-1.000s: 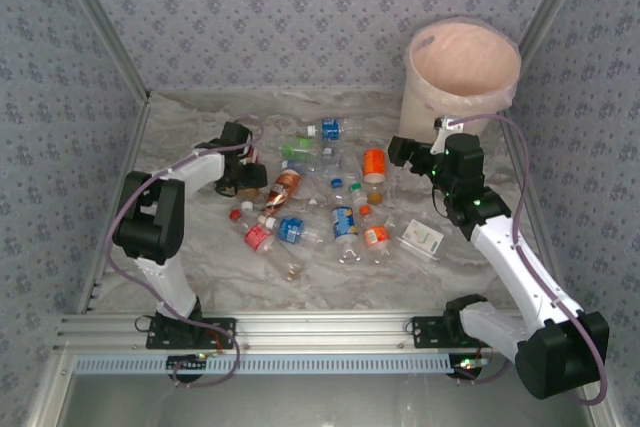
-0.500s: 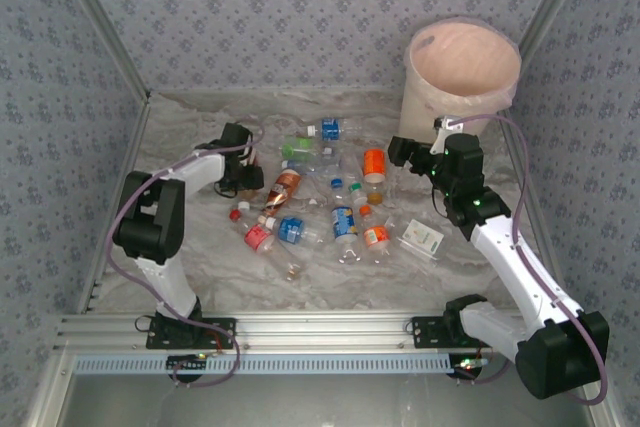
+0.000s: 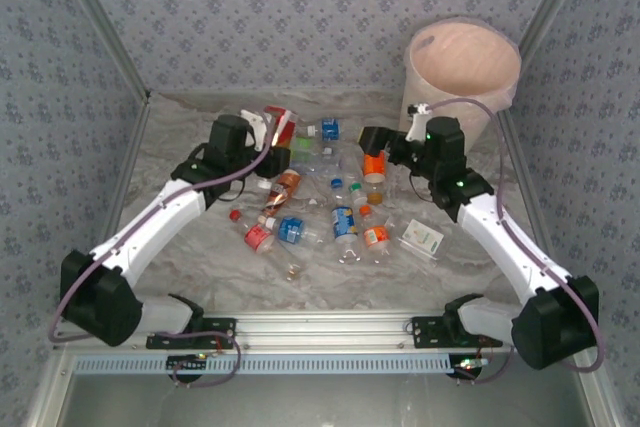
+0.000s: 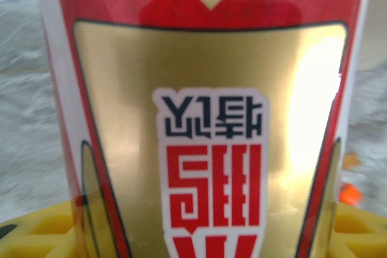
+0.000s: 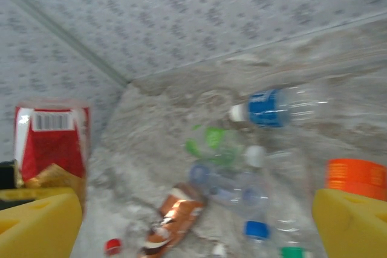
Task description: Put the plastic bottles in the bin
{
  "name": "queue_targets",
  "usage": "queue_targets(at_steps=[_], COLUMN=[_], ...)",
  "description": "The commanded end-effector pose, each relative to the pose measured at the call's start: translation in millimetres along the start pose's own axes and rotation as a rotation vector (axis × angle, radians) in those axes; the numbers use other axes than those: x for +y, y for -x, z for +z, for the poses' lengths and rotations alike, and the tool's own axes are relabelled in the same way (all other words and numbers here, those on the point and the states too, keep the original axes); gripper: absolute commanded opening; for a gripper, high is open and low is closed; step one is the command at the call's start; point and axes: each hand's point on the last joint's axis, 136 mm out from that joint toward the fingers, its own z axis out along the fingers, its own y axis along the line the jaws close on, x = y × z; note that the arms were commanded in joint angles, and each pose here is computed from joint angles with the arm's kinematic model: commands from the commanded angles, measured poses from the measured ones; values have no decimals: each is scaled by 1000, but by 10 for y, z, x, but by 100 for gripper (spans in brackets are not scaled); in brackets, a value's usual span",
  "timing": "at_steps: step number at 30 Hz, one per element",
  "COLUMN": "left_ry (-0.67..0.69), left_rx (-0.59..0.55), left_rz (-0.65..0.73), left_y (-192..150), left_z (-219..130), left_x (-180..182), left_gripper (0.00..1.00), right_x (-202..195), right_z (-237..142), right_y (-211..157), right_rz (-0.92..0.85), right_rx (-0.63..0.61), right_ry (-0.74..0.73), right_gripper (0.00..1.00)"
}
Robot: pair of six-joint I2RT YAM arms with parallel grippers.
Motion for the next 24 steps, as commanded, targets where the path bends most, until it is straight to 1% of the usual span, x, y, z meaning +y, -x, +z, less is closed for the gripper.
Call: queue_targets(at_steps=[1, 5, 8, 17, 21, 24], left_ry=[-148, -215, -211, -263, -270, -279], left_rx=[-66, -105, -130, -190, -205, -213], left_rz=[87, 118, 150, 225, 241, 245], left_y=[78, 140, 172, 223, 237, 243], left_z=[-80, -158, -175, -177, -171, -155], left_x=[-407, -658, -770, -1104, -1180, -1226], left_gripper=[50, 51, 51, 51, 51, 51], right_x=[571, 845, 953, 1016, 894, 912], right_z=[20, 81, 121, 305, 396, 448], right_y=[120, 111, 78, -17, -22, -42], right_rz=[8, 11, -14, 11, 53, 82], right_rx=[11, 16, 25, 65, 48, 50], right_ry=[218, 318, 339, 306, 230, 254], right_gripper=[100, 100, 100, 100, 100, 98])
